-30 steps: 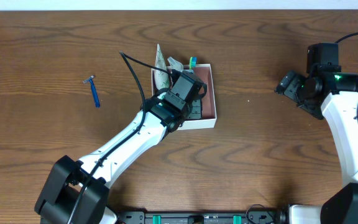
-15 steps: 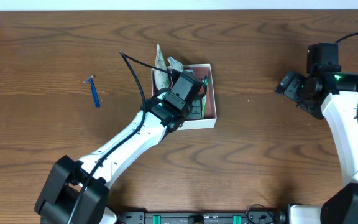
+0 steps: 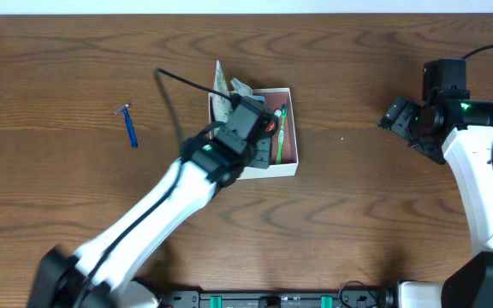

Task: Pack container
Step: 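Lower the toothbrush into the box beside the toothpaste and release, then move the left gripper to the blue razor and grasp it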

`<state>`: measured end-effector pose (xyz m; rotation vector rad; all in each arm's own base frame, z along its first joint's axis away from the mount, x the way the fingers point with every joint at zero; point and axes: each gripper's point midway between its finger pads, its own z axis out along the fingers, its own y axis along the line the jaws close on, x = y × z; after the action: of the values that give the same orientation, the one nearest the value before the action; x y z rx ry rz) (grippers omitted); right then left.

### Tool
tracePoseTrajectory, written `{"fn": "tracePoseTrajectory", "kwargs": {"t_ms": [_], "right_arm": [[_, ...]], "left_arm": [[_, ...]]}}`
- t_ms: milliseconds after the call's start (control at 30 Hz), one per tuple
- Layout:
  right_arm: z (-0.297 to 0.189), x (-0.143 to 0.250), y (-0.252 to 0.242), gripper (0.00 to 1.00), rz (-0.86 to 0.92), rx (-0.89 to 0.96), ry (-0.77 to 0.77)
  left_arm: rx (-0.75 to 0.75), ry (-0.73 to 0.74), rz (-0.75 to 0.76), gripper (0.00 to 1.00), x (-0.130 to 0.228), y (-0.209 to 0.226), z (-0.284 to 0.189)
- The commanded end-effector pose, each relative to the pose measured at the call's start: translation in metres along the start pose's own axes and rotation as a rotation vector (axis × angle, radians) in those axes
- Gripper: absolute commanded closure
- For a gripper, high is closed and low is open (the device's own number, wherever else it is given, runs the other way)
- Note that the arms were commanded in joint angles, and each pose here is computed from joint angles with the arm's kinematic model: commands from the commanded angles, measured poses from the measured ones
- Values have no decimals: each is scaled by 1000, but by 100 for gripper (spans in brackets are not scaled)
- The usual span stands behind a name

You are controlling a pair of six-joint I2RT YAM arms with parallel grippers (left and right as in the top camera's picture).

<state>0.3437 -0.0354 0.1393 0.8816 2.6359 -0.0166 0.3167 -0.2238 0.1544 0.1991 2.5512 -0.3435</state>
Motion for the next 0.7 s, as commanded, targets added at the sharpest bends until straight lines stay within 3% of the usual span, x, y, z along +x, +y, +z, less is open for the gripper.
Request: {"fn": "tracePoseTrajectory", "kwargs": {"t_ms": [0, 100, 333, 400, 533, 667], "right_arm": [[0, -1, -2, 1, 16, 7, -2], [0, -1, -2, 1, 16, 7, -2], [0, -1, -2, 1, 16, 6, -2], [0, -1, -2, 1, 16, 7, -2], [0, -1, -2, 1, 16, 7, -2], [0, -1, -2, 1, 16, 7, -2]], "left_arm": [[-35, -153, 35, 85, -31, 8, -57], [-103, -203, 30, 84, -31, 26, -87], [-414, -280, -14, 66, -33, 96, -126], [-496, -280, -53, 58, -36, 120, -125], [-612, -230, -184, 53, -41, 177, -110], [-583, -127, -289, 52, -39, 224, -75]]}}
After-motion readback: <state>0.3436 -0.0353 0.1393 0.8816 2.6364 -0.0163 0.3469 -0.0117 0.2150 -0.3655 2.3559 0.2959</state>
